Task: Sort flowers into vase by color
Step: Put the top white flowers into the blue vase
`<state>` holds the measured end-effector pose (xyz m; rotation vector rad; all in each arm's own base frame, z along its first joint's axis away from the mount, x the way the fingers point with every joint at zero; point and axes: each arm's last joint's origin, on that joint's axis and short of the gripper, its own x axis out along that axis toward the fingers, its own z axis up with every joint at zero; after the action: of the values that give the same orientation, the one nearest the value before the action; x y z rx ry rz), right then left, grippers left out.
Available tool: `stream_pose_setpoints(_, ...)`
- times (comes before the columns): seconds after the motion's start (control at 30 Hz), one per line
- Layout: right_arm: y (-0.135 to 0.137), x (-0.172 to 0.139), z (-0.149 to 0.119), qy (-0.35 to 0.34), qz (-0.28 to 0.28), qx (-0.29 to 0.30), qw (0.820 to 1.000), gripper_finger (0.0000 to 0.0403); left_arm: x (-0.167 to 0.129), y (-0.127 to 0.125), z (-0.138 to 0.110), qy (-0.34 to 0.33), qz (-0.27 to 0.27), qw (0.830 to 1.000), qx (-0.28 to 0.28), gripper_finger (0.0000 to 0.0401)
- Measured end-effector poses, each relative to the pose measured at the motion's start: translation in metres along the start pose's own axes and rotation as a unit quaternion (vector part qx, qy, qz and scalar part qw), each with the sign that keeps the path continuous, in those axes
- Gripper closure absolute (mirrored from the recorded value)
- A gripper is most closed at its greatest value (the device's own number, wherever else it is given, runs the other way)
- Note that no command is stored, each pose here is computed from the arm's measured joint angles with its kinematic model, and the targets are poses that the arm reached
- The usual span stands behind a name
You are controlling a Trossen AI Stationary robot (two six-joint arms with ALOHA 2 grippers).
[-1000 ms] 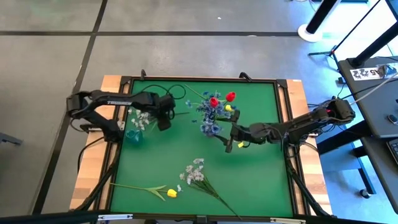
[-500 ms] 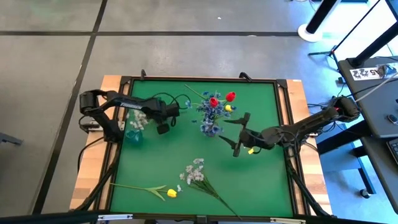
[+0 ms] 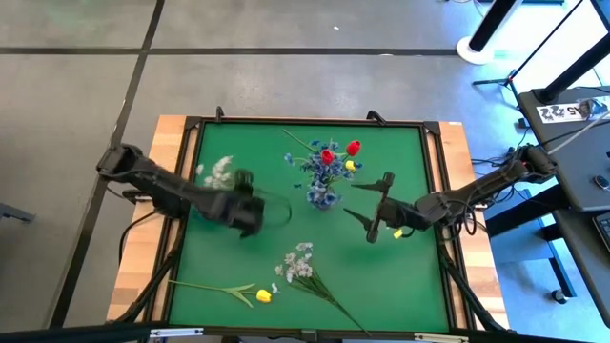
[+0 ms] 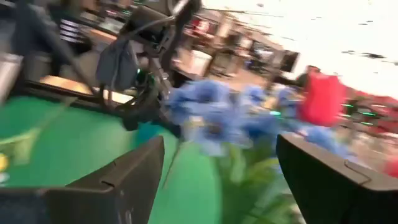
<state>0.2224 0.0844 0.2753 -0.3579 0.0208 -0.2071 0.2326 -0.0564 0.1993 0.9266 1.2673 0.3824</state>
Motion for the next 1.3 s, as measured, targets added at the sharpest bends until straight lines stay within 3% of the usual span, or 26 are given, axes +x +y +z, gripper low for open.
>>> stream_pose_setpoints(0.17, 0.020, 0.006, -0.016, 0.042, 0.048, 0.065, 0.996, 0.0095, -0.029, -0.025, 0.015, -0.079, 0.090, 0.988, 0.100, 0.0397)
stream_pose_setpoints(0.3, 0.043, 0.018, -0.041, 0.100, 0.057, 0.179, 0.977, 0.0095, -0.042, -0.046, 0.026, -0.118, 0.127, 0.969, 0.177, 0.0397)
stream_pose_setpoints(0.43, 0.067, 0.031, -0.071, 0.152, 0.049, 0.328, 0.931, 0.0095, -0.049, -0.064, 0.040, -0.132, 0.185, 0.943, 0.245, 0.0397)
stream_pose_setpoints(0.53, 0.084, 0.042, -0.089, 0.144, 0.044, 0.421, 0.895, 0.0095, -0.049, -0.073, 0.050, -0.137, 0.208, 0.926, 0.283, 0.0397)
stream_pose_setpoints(0.63, 0.099, 0.054, -0.099, 0.120, 0.066, 0.488, 0.862, 0.0095, -0.048, -0.079, 0.059, -0.151, 0.205, 0.922, 0.292, 0.0397)
stream_pose_setpoints(0.73, 0.116, 0.070, -0.105, 0.124, 0.081, 0.515, 0.845, 0.0095, -0.046, -0.083, 0.066, -0.165, 0.205, 0.922, 0.283, 0.0394)
stream_pose_setpoints(1.0, 0.142, 0.118, -0.087, 0.125, 0.113, 0.515, 0.840, 0.0106, -0.049, -0.090, 0.075, -0.190, 0.205, 0.914, 0.294, 0.0391)
stream_pose_setpoints(1.3, 0.142, 0.128, -0.087, 0.173, 0.094, 0.513, 0.836, 0.0227, -0.050, -0.089, 0.078, -0.206, 0.201, 0.918, 0.273, 0.0389)
